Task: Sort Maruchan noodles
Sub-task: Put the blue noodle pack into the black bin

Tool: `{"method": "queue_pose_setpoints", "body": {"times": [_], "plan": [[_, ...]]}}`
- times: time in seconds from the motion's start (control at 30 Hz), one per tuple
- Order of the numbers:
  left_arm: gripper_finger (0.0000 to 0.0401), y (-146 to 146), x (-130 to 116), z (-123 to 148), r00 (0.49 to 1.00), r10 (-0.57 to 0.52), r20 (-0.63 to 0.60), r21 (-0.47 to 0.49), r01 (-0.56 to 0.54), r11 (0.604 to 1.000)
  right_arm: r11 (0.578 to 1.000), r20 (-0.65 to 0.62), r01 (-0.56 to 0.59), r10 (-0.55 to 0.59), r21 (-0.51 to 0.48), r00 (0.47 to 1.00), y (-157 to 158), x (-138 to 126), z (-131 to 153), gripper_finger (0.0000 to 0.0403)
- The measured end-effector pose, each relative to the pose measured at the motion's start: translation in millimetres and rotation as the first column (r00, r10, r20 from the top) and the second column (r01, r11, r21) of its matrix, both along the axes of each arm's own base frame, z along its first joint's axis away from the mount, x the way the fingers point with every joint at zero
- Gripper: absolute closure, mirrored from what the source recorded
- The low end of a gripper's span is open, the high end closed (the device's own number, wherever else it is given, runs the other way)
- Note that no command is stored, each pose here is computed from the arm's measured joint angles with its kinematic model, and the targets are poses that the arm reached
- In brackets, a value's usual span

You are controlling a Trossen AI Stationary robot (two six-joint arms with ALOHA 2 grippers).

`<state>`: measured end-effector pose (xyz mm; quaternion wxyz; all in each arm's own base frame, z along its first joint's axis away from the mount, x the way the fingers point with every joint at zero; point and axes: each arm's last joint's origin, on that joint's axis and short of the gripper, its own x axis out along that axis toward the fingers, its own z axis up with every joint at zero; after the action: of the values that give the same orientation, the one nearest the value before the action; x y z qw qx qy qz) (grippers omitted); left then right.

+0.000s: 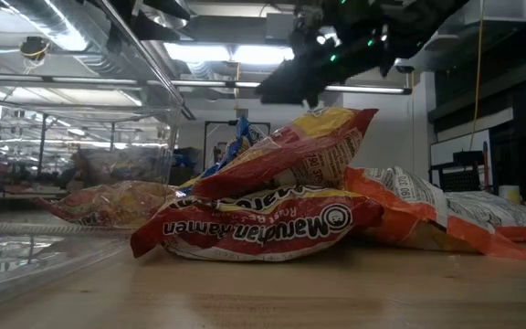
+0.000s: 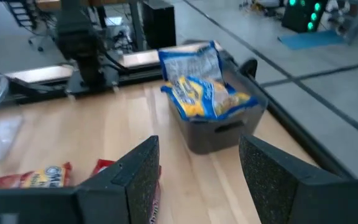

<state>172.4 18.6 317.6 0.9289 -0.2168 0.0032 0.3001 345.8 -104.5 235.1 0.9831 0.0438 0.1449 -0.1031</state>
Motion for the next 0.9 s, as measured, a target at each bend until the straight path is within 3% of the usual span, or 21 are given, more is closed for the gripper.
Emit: {"method": "queue_pose_setpoints", "body": {"times": [0.2, 0.57, 0.9], "plan": [[0.0204, -3.1, 0.4, 0.1, 1.0, -0.018, 0.0, 0.002, 0.018, 1.0, 0.997, -0.063, 0.078, -0.077, 0.011, 0.995, -9.3, 22.6, -27.6, 0.0196], [0.0204, -3.3, 0.2, -0.2, 1.0, -0.005, -0.011, 0.018, 0.005, 1.0, 0.99, -0.23, 0.141, -0.141, -0.015, 0.963, -21.1, 52.4, -40.4, 0.0196], [0.0204, -3.3, 0.2, 0.0, 1.0, -0.001, 0.005, -0.003, 0.001, 1.0, 0.99, -0.116, 0.122, -0.129, -0.064, 0.985, -21.3, 65.6, -18.5, 0.0196]]}}
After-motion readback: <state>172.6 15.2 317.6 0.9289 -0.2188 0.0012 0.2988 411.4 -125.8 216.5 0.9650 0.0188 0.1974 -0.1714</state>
